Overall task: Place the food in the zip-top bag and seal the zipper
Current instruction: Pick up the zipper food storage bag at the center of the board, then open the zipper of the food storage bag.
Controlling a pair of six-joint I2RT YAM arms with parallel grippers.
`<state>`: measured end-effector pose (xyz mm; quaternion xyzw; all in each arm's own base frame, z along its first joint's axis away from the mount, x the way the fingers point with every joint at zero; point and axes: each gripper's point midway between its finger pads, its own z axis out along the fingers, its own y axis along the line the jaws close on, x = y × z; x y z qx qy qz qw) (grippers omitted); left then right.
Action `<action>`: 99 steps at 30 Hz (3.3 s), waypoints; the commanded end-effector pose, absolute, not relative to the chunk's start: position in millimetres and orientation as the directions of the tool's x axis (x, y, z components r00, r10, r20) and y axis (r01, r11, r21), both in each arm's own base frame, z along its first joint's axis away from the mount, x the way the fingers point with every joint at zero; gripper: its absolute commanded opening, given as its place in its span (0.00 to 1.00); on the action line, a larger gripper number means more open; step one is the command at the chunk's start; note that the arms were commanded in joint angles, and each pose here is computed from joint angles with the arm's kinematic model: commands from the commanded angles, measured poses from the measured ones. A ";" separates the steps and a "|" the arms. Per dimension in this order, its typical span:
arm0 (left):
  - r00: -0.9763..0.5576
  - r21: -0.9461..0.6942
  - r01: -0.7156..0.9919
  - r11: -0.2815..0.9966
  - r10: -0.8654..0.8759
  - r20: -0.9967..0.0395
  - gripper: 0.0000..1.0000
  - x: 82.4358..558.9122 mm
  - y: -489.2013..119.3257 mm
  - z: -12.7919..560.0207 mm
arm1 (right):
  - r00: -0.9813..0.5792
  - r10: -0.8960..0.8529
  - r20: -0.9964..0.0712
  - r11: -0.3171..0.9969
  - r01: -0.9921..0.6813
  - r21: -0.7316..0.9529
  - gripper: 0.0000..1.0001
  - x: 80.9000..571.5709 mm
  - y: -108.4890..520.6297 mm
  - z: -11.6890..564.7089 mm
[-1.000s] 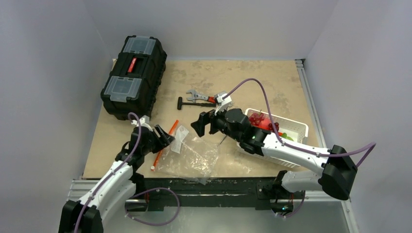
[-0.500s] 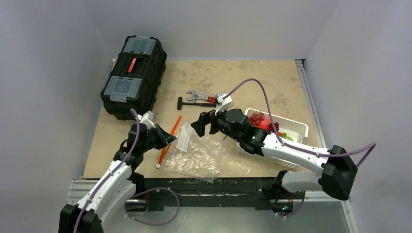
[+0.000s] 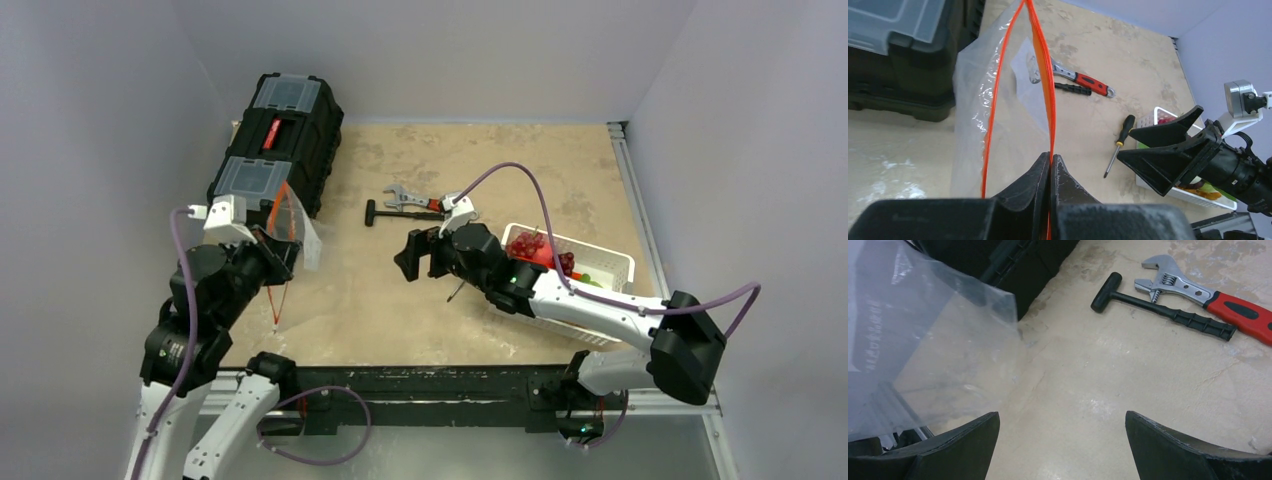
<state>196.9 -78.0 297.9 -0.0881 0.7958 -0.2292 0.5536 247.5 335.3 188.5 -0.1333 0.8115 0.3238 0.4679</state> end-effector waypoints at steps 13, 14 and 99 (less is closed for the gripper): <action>-0.736 -0.347 0.223 0.911 -0.076 -0.672 0.00 201.7 -192.1 185.9 | -0.632 0.361 -0.686 0.741 -0.252 0.622 0.99 258.7 338.5 205.5; -0.742 -0.370 0.222 0.902 -0.090 -0.665 0.00 201.7 -197.4 183.4 | -0.626 0.376 -0.683 0.746 -0.233 0.624 0.99 259.0 333.1 206.1; -0.626 -0.148 0.581 0.800 0.324 -0.709 0.51 176.9 -206.8 235.3 | -0.820 0.381 -0.427 0.434 -0.249 0.866 0.00 214.5 385.7 213.4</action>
